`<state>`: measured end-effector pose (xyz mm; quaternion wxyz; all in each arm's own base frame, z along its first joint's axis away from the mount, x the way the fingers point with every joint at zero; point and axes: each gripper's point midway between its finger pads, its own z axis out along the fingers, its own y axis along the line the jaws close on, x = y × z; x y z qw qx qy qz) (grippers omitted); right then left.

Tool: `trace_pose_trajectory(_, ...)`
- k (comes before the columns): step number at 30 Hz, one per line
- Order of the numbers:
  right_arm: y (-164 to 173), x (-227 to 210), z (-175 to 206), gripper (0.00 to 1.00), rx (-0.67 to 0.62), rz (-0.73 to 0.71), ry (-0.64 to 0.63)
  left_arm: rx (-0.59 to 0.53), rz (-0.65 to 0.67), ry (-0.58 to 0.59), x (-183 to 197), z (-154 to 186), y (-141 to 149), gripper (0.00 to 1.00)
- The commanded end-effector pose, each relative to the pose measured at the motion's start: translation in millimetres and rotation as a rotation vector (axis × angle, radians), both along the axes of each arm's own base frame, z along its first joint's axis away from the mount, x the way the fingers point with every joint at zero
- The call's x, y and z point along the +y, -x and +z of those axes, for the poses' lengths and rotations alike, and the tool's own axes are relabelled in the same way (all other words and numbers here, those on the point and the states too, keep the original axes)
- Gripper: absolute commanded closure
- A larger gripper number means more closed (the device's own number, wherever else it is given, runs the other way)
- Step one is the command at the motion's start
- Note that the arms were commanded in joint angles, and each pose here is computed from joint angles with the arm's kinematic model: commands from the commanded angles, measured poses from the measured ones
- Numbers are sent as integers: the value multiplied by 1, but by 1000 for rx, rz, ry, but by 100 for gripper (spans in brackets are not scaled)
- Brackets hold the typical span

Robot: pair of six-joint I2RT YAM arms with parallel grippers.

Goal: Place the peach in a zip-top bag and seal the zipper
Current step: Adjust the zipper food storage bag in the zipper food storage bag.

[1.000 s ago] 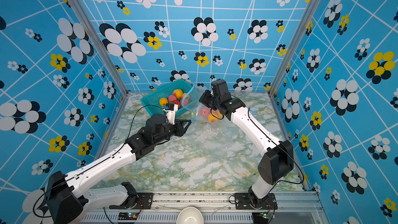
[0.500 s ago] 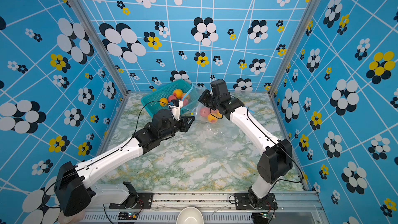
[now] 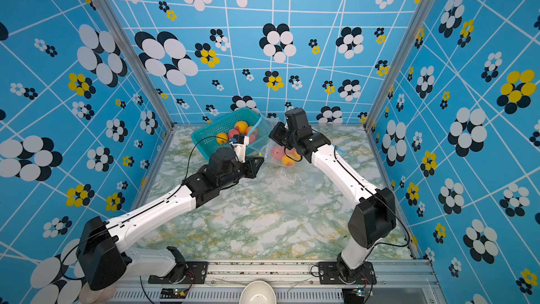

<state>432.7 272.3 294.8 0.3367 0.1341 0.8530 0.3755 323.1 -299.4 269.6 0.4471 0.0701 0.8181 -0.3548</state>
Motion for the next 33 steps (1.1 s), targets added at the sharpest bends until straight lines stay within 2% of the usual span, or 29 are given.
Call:
trace_pose_trajectory(1, -5, 4, 9, 100, -21, 8, -34, -24, 23, -33, 0, 5, -7, 81)
trace_pose_trajectory(5, -3, 4, 11, 100, -24, 11, -40, -17, 44, -62, 1, 0, -12, 82)
trace_pose_trajectory(10, -1, 2, 16, 100, -36, 7, -42, -15, 45, -63, 0, -1, -14, 89)
trace_pose_trajectory(16, -1, 1, 17, 100, -40, 5, -40, -31, -1, -71, -3, 4, -8, 93)
trace_pose_trajectory(20, -1, 1, 18, 100, -46, 16, -36, -80, -59, -142, -1, 15, 0, 98)
trace_pose_trajectory(21, 2, 1, 8, 100, -27, 18, -23, -93, -66, -165, 1, 19, 0, 100)
trace_pose_trajectory(23, 4, 0, 5, 100, -26, 27, -13, -110, -71, -202, 6, 25, -1, 100)
trace_pose_trajectory(26, 8, 1, 9, 95, -44, 54, -5, -124, -91, -222, 14, 35, -4, 100)
trace_pose_trajectory(30, 17, 9, 20, 83, -89, 150, 15, -155, -179, -272, 18, 59, -4, 100)
trace_pose_trajectory(33, 22, 5, 54, 74, -190, 177, 40, -154, -245, -341, 23, 73, -3, 100)
